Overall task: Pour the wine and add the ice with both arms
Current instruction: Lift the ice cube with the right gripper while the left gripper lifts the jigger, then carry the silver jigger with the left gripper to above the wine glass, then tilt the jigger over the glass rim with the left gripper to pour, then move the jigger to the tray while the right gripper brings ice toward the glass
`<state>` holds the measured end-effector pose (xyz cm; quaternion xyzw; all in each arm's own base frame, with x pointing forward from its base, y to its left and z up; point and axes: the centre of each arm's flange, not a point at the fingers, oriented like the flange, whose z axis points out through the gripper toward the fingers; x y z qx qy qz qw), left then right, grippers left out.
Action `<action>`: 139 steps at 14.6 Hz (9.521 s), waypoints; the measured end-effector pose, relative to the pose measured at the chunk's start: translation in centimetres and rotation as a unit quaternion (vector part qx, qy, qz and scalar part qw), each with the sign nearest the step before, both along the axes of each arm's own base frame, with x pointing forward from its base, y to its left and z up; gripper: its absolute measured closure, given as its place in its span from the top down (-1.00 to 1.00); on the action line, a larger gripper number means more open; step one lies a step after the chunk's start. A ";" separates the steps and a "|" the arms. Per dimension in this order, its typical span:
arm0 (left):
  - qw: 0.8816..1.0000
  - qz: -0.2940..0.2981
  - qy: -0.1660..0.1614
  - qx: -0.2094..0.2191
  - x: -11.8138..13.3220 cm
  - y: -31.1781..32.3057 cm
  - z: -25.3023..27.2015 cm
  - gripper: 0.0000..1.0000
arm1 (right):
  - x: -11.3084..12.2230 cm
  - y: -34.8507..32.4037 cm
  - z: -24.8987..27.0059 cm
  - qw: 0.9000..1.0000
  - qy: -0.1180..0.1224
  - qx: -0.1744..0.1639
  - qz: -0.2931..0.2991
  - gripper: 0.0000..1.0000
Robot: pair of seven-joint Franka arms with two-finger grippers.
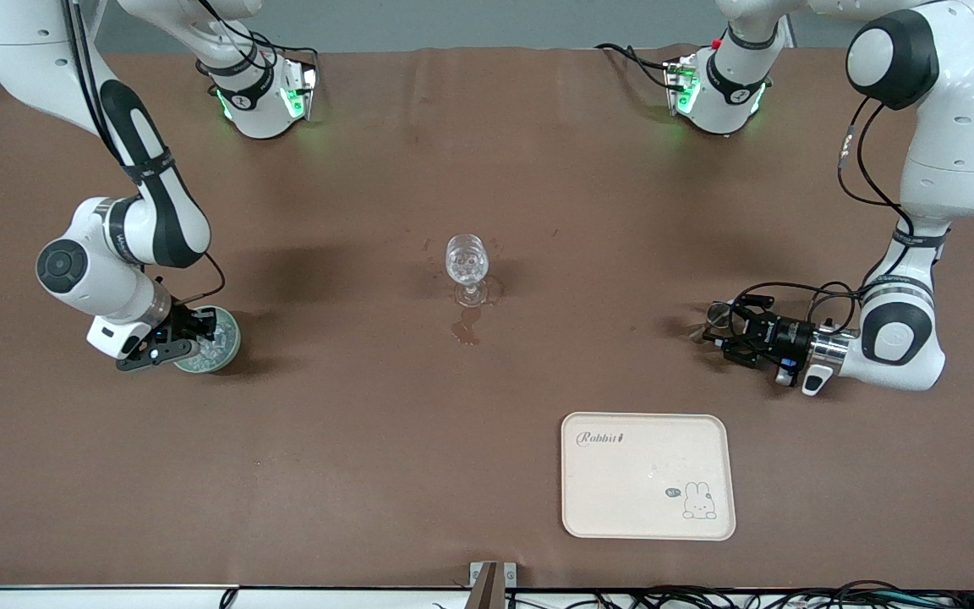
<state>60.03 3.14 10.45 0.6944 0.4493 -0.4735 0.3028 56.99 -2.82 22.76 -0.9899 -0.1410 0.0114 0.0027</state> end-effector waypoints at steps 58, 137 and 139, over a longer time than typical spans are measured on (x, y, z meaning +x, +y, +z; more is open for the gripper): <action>0.981 0.069 0.049 0.175 -7.3 -41.0 24.6 -0.58 | -2.7 -3.7 41.5 0.978 0.003 0.001 -0.207 -0.54; 0.974 0.126 -0.056 0.178 9.6 -21.2 21.1 -0.58 | -7.6 30.6 39.5 0.978 -0.002 -0.004 -0.210 -0.54; 0.971 0.178 -0.046 0.152 11.6 -17.0 18.3 -0.58 | -7.9 35.0 36.4 0.980 0.002 -0.010 -0.200 -0.54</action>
